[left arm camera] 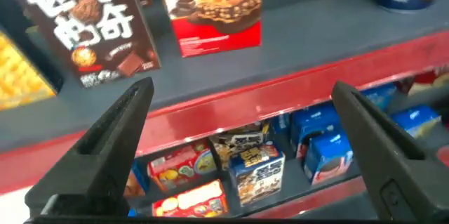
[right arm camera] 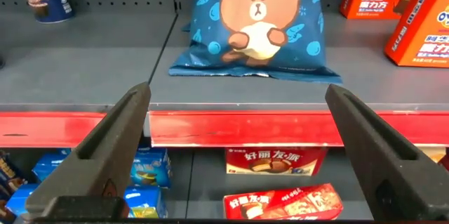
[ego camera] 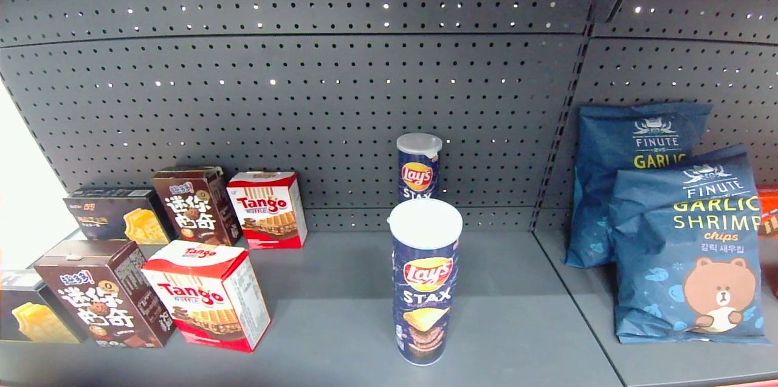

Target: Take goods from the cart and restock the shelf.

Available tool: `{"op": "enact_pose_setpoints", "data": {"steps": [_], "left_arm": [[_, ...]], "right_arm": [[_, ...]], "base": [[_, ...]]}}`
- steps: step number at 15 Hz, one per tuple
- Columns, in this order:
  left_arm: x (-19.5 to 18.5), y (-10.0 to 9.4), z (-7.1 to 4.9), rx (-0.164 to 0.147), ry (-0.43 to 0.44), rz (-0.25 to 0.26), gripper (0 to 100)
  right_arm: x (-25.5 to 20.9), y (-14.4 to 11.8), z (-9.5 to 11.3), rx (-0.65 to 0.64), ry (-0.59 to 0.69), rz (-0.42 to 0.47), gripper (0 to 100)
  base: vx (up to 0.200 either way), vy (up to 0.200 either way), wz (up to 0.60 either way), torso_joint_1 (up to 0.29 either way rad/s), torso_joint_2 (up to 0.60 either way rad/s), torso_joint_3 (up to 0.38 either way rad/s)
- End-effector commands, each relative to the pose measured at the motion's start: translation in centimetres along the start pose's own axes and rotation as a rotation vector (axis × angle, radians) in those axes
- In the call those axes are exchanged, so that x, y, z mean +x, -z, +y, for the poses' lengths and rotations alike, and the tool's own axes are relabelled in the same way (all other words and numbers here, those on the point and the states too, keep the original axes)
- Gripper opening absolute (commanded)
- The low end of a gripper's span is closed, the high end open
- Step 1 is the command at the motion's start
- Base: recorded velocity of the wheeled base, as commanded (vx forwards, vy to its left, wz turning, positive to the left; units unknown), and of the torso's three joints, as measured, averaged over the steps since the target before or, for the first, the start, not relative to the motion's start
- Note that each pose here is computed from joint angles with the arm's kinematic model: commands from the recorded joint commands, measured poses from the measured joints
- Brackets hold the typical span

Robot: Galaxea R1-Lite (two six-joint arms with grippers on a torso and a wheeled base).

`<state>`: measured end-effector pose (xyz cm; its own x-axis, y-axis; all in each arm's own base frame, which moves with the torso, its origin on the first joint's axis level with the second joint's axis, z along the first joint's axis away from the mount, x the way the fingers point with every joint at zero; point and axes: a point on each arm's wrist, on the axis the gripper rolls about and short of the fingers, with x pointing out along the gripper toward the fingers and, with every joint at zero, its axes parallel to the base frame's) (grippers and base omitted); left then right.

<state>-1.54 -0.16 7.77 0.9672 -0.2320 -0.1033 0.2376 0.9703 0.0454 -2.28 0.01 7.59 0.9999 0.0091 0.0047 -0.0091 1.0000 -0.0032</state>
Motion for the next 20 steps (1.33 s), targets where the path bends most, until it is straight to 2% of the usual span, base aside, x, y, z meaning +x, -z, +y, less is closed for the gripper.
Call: {"op": "enact_pose_setpoints", "data": {"steps": [1,2,3,4,13,14,15,16,17,20], "left_arm": [[-0.06,0.06,-0.04,-0.006,-0.027,-0.01,100],[-0.22,0.12,-0.29,-0.032,-0.173,-0.038,100],[-0.3,0.15,-0.23,-0.03,-0.14,-0.047,100],[-0.68,0.29,-0.28,-0.014,-0.126,-0.097,100],[-0.69,0.25,-0.29,-0.012,-0.12,-0.098,100],[-0.67,0.29,-0.36,0.026,-0.093,-0.096,100],[-0.67,0.29,-0.37,0.033,-0.087,-0.097,100],[-0.67,0.29,-0.37,0.033,-0.088,-0.096,100],[-0.67,0.3,-0.35,0.015,-0.098,-0.095,100],[-0.67,0.3,-0.35,0.018,-0.097,-0.095,100]], "right_arm": [[0.0,0.0,0.0,-0.001,0.0,0.0,100],[0.0,0.0,0.0,-0.001,0.0,0.0,100],[0.0,0.0,0.0,0.0,0.0,0.0,100],[0.0,0.0,0.0,0.0,0.0,0.0,100],[0.0,0.0,0.0,0.0,0.0,0.0,100],[0.0,0.0,0.0,0.0,0.0,0.0,100],[0.0,0.0,0.0,0.0,0.0,0.0,100],[0.0,0.0,0.0,0.0,0.0,0.0,100],[0.0,0.0,0.0,0.0,0.0,0.0,100],[0.0,0.0,0.0,0.0,0.0,0.0,100]], "base": [[0.0,0.0,0.0,0.0,0.0,0.0],[0.0,0.0,0.0,0.0,0.0,0.0],[0.0,0.0,0.0,0.0,0.0,0.0],[0.0,0.0,0.0,0.0,0.0,0.0],[0.0,0.0,0.0,0.0,0.0,0.0],[0.0,0.0,0.0,0.0,0.0,0.0],[0.0,0.0,0.0,0.0,0.0,0.0],[0.0,0.0,0.0,0.0,0.0,0.0],[0.0,0.0,0.0,0.0,0.0,0.0],[0.0,0.0,0.0,0.0,0.0,0.0]]}}
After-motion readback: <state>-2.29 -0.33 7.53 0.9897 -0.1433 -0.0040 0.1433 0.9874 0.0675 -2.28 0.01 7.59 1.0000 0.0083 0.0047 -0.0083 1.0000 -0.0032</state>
